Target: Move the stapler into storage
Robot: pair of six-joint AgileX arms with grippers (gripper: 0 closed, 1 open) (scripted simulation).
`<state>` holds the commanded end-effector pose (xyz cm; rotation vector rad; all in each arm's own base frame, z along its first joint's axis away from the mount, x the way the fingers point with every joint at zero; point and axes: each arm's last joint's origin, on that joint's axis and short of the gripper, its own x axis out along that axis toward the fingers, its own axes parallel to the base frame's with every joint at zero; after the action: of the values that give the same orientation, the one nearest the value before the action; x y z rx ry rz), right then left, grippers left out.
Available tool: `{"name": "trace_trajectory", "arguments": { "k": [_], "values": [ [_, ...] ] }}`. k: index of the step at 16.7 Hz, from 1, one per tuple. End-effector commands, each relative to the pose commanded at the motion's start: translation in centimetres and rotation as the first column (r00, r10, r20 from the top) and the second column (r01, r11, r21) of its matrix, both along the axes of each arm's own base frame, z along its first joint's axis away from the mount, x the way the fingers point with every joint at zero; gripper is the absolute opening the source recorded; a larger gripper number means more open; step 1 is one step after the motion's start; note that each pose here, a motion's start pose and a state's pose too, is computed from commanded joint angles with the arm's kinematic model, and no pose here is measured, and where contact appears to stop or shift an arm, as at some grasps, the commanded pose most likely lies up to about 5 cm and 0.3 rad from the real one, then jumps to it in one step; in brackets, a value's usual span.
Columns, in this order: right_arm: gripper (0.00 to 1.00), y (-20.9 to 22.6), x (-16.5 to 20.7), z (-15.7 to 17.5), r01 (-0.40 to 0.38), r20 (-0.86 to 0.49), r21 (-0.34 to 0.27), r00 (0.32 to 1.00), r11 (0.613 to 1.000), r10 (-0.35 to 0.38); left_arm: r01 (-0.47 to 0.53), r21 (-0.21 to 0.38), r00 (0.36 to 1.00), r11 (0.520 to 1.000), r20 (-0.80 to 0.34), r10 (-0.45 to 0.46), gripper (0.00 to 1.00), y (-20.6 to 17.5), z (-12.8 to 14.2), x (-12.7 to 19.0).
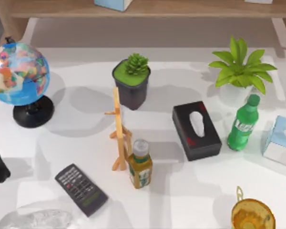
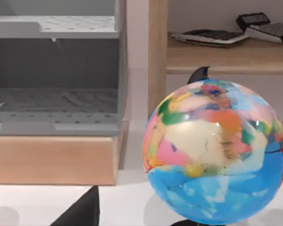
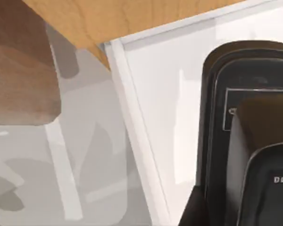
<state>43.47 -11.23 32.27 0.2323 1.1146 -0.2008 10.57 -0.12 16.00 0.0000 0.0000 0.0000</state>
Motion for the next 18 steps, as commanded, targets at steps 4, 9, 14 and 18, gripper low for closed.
{"name": "trace_trajectory", "arguments": {
  "k": [4, 9, 14, 18],
  "values": [
    [0.0, -5.8, 2.0, -8.5, -0.149, -0.2, -0.005, 0.969, 0.989, 0.145, 0.0, 0.0, 1.0, 1.0, 0.0, 0.0, 1.0, 0.0, 0.0, 0.0],
    [0.0, -7.6, 2.6, -15.7, -0.272, -0.354, 0.071, 0.893, 0.96, 0.279, 0.0, 0.0, 1.0, 1.0, 0.0, 0.0, 1.0, 0.0, 0.0, 0.0],
    [0.0, -7.7, 2.6, -15.9, -0.274, -0.359, 0.074, 0.89, 0.959, 0.283, 0.0, 0.0, 1.0, 1.0, 0.0, 0.0, 1.0, 0.0, 0.0, 0.0],
    [0.0, -7.1, 2.9, -13.9, -0.267, -0.305, 0.047, 0.914, 0.963, 0.268, 0.0, 0.0, 1.0, 1.0, 0.0, 0.0, 1.0, 0.0, 0.0, 0.0]
  ]
}}
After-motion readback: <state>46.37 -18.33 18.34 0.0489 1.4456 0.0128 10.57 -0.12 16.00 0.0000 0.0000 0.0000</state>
